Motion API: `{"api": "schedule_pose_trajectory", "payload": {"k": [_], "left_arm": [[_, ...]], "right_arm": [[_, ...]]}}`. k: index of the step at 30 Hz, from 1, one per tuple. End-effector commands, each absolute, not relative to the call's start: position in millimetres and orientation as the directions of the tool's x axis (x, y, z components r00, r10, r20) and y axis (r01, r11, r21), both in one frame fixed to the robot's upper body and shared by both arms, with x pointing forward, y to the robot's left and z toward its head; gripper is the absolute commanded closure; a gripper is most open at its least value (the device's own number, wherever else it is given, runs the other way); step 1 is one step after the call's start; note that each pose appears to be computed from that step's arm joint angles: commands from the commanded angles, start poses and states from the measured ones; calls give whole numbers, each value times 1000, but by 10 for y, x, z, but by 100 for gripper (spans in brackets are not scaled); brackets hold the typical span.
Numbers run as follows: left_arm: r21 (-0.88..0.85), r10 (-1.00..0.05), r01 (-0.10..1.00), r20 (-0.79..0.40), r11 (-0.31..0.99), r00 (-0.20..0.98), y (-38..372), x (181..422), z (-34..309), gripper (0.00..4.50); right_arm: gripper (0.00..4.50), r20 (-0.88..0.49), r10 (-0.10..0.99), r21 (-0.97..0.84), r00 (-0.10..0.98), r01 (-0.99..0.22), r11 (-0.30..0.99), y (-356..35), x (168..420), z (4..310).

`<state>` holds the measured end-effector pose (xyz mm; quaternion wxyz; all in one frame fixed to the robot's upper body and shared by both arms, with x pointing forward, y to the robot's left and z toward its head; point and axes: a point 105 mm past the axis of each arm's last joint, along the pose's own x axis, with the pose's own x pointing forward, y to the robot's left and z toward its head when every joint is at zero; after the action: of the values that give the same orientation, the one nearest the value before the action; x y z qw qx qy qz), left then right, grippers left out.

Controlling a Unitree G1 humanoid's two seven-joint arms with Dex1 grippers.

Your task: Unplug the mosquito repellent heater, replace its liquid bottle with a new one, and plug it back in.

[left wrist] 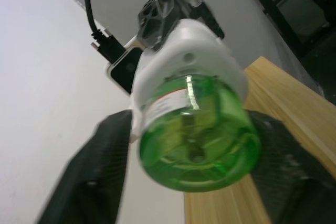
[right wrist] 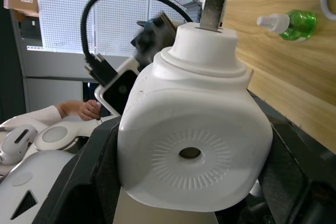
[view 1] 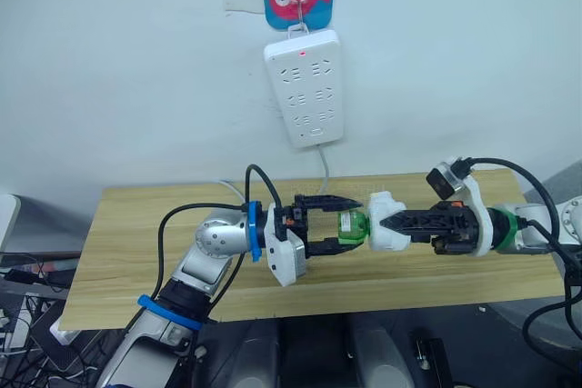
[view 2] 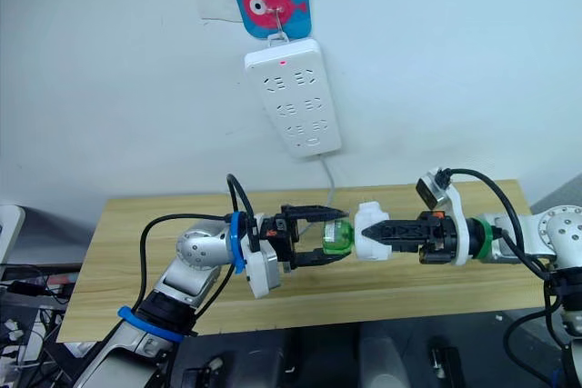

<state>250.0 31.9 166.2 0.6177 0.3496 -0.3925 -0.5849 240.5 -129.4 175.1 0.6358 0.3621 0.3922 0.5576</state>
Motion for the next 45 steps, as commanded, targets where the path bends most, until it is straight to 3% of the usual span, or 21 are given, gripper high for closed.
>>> {"api": "schedule_pose_trajectory", "payload": {"k": [1, 5, 7, 10, 13, 17, 21, 23, 26, 31, 38, 42, 45], "left_arm": [[894, -994, 439, 109, 90, -18, 318, 2447, 1723, 223], [871, -992, 480, 122, 102, -12, 322, 2468, 1732, 223], [786, -992, 611, 129, 92, -17, 322, 2471, 1721, 223], [447, -988, 891, 154, 83, 15, 343, 2519, 1715, 223], [-18, -991, 998, 118, 67, 69, 390, 2607, 1657, 223], [-498, -997, 867, 80, -38, 2, 445, 2527, 1640, 223], [-749, -992, 650, 106, -126, -71, 493, 2475, 1723, 223], [-841, -989, 522, 147, -139, -26, 528, 2580, 1739, 223], [-888, -994, 447, 110, -110, -28, 535, 2582, 1654, 223], [-875, -996, 475, 82, -94, -45, 485, 2504, 1662, 223], [-860, -998, 506, 68, -67, -16, 503, 2531, 1677, 2], [-817, -999, 576, 46, -40, -5, 564, 2521, 1715, 2], [-693, -1000, 721, -11, 14, 9, 624, 2494, 1753, 2]], "right_arm": [[144, -68, 997, 894, 48, -440, 82, -1282, 2353, 1816], [144, -68, 997, 895, 48, -439, 82, -1274, 2363, 1815], [144, -73, 996, 894, 48, -440, 87, -1274, 2367, 1816], [144, -88, 995, 893, 47, -440, 99, -1282, 2371, 1818], [144, -107, 993, 890, 40, -442, 114, -1287, 2370, 1825], [144, -138, 990, 883, 22, -450, 133, -1264, 2350, 1793], [144, -156, 988, 876, 2, -461, 139, -1241, 2323, 1768], [144, -186, 983, 867, -1, -471, 163, -1236, 2317, 1721], [144, -181, 983, 875, 25, -453, 172, -1243, 2367, 1685], [144, -188, 981, 864, 48, -467, 189, -1255, 2415, 1687], [144, -153, 985, 877, 73, -450, 170, -1292, 2467, 1734], [144, -140, 985, 888, 98, -428, 169, -1356, 2510, 1745], [144, -133, 984, 893, 114, -416, 169, -1402, 2531, 1751]]}}
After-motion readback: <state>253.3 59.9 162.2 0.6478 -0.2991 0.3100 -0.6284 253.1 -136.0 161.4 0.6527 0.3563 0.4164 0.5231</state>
